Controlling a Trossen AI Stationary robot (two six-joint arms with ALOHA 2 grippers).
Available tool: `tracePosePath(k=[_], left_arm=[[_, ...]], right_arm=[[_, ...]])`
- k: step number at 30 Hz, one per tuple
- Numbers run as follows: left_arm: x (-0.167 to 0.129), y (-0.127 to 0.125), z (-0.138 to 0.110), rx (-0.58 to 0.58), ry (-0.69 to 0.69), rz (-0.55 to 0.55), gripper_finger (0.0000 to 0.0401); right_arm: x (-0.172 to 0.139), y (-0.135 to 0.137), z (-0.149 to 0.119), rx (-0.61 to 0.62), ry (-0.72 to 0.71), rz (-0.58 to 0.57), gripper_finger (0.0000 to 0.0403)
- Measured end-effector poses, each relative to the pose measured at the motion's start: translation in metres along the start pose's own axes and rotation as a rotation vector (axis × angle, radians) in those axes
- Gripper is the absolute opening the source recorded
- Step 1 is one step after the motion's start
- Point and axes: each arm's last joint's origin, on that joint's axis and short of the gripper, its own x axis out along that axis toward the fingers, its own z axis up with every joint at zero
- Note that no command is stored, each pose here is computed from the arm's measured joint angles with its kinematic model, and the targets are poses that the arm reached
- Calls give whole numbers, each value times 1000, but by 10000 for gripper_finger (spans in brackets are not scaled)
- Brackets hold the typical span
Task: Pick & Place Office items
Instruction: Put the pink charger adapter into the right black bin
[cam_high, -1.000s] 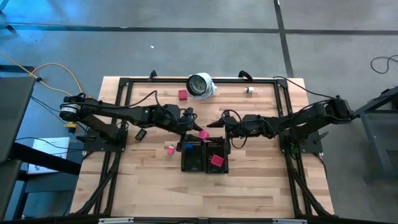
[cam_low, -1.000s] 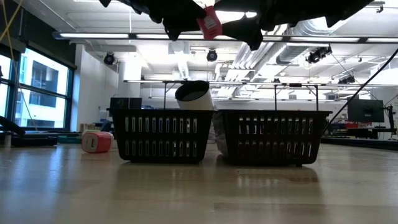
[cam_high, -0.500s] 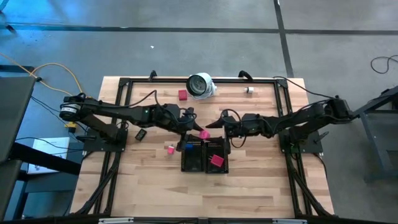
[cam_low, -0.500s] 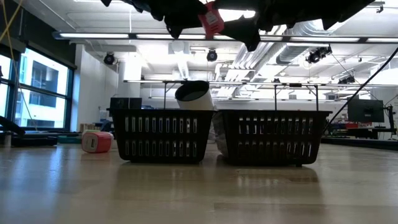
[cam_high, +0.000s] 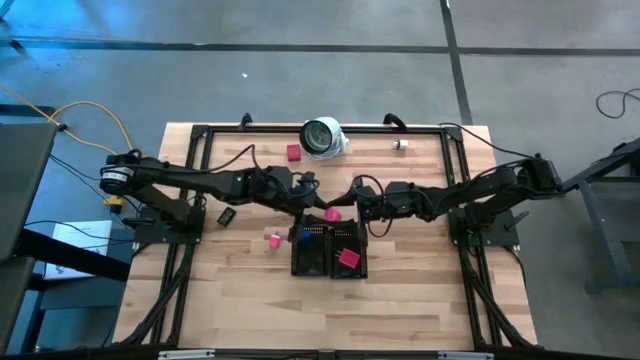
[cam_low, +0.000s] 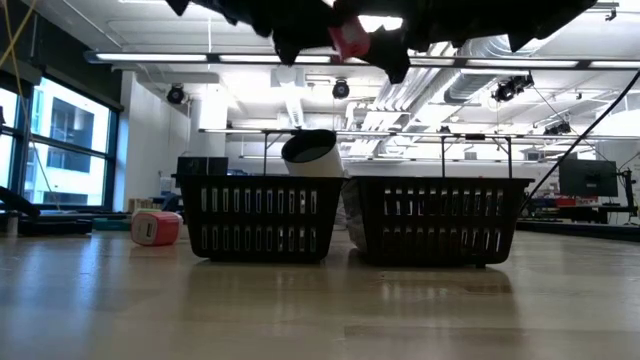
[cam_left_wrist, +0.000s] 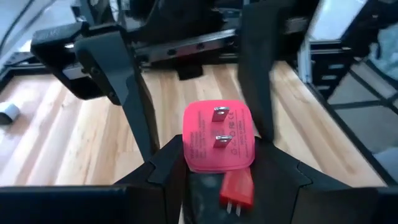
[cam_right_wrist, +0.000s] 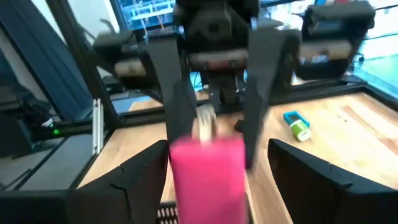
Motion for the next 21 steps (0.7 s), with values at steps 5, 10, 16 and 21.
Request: tracePosePath(k=[5,10,16,21], left_arm=[[3,3,-4,-12,17,-6,142],[7,4,-4,-5,34,-5,142],[6,4,-2,-10,34,4,142],[6,4,0,2,23,-17,142]], right_arm=[[0,-1,-1,0,10,-4,250],[0,-1,-4,4,35,-7,193],[0,-1,-4,3,45,-5,180],[0,0,-5,4,53,12,239]])
